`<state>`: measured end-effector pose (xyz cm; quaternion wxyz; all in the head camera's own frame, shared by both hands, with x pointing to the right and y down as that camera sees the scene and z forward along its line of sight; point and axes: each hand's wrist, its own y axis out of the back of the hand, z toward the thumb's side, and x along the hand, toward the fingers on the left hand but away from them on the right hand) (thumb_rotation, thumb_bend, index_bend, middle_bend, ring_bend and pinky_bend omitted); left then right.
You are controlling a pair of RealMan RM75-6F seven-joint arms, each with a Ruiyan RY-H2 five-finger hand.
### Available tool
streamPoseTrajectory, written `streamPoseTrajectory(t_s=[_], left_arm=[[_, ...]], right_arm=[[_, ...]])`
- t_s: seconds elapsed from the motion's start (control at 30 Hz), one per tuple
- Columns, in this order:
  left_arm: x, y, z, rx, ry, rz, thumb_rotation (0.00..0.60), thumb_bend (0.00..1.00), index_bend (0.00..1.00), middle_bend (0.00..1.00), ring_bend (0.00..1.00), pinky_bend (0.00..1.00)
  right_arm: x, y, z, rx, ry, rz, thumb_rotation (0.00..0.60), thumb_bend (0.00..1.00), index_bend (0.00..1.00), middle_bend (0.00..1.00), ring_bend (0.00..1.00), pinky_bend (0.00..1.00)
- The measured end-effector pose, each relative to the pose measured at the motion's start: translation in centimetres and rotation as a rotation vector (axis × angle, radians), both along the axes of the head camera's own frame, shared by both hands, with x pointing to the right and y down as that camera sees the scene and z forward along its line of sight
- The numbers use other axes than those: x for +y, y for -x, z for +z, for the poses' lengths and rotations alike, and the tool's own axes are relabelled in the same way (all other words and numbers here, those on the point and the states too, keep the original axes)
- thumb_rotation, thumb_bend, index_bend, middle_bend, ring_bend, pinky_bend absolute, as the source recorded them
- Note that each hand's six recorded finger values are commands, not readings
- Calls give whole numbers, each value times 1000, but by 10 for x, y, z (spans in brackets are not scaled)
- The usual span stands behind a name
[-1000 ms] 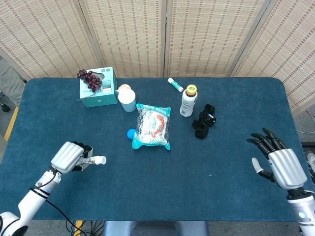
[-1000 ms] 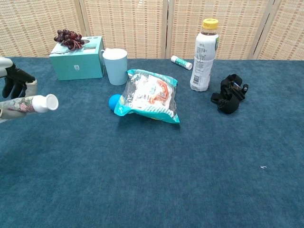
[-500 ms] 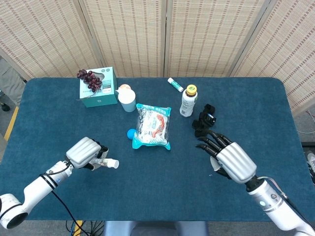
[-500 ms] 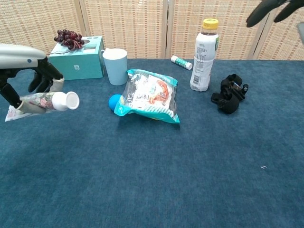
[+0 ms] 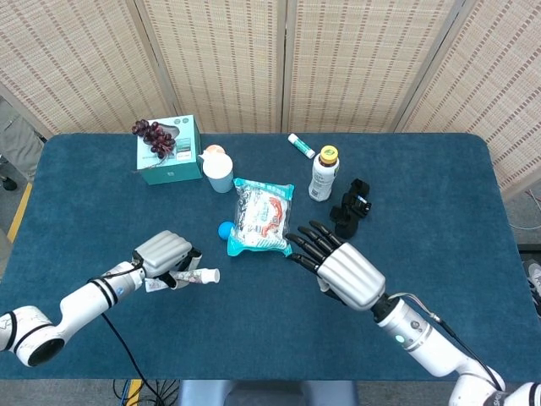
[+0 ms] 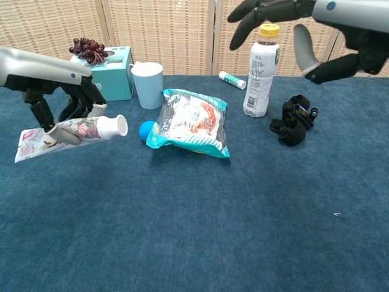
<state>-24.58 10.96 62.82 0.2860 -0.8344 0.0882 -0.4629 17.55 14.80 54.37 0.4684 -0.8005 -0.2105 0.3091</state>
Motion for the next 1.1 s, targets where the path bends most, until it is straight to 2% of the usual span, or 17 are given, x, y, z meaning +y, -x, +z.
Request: streamPoseTrajectory(t_s=[0.47,1.1], left_arm=[[-24,-20,-2,32,97,-80,600,452,600,679,556,536],[-27,-30,-4,43,121,-81,600,462,606,683,561,539]], right_arm=[[8,50,24,20,12,-110,600,911,260,73,0,0],[9,86,42,13,-23,-157,599,917,260,73,0,0]])
